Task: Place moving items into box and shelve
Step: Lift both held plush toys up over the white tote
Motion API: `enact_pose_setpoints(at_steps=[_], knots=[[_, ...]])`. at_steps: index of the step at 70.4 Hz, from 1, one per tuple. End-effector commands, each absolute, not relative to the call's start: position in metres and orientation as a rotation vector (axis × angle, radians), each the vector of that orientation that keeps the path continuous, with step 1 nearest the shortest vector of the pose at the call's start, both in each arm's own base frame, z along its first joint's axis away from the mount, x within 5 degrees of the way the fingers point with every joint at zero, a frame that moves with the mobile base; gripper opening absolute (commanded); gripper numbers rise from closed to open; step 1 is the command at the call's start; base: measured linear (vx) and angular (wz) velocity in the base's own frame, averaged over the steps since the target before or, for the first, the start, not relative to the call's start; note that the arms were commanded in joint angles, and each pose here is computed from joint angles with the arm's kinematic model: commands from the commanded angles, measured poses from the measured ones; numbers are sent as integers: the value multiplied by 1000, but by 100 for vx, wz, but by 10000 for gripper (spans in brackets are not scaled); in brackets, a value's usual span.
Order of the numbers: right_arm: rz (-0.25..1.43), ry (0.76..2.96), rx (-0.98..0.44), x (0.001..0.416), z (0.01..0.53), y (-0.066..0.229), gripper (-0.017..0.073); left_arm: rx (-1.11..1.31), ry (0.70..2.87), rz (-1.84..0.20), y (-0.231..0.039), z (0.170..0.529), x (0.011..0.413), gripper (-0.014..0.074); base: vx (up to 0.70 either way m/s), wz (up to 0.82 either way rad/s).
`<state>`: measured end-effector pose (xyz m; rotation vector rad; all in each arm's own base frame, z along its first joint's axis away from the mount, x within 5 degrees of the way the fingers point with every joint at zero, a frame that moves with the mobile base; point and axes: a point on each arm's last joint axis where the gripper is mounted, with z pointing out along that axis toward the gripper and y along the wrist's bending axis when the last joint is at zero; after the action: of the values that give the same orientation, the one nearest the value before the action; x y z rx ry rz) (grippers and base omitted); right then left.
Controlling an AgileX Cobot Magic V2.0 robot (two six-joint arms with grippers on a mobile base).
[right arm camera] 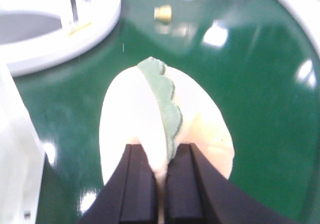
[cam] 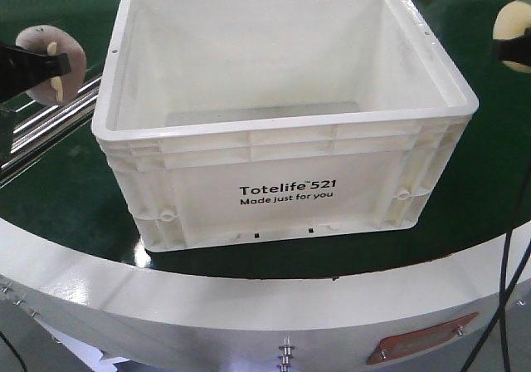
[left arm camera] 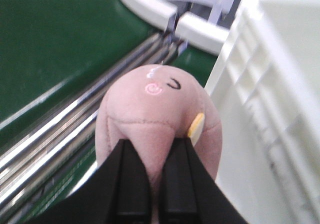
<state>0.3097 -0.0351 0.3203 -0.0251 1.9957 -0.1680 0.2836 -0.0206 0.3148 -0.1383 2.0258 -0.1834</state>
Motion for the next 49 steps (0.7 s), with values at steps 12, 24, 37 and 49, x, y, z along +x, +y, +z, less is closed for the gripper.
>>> enact_pose_setpoints(at_steps=[12, 24, 37, 49], knots=[[-203, 1684, -36, 280, 386, -32, -15, -125, 1690, -223, -20, 376, 261, -20, 0, 0], [-196, 1635, -38, 270, 398, -28, -15, -116, 1654, -252, -24, 384, 254, -20, 0, 0], [-111, 1619, -143, 269, 400, 4, -15, -41, 1613, -324, -47, 388, 252, -20, 0, 0], [7, 1598, -266, 265, 400, 45, -15, 36, 1606, -399, -73, 386, 251, -20, 0, 0]])
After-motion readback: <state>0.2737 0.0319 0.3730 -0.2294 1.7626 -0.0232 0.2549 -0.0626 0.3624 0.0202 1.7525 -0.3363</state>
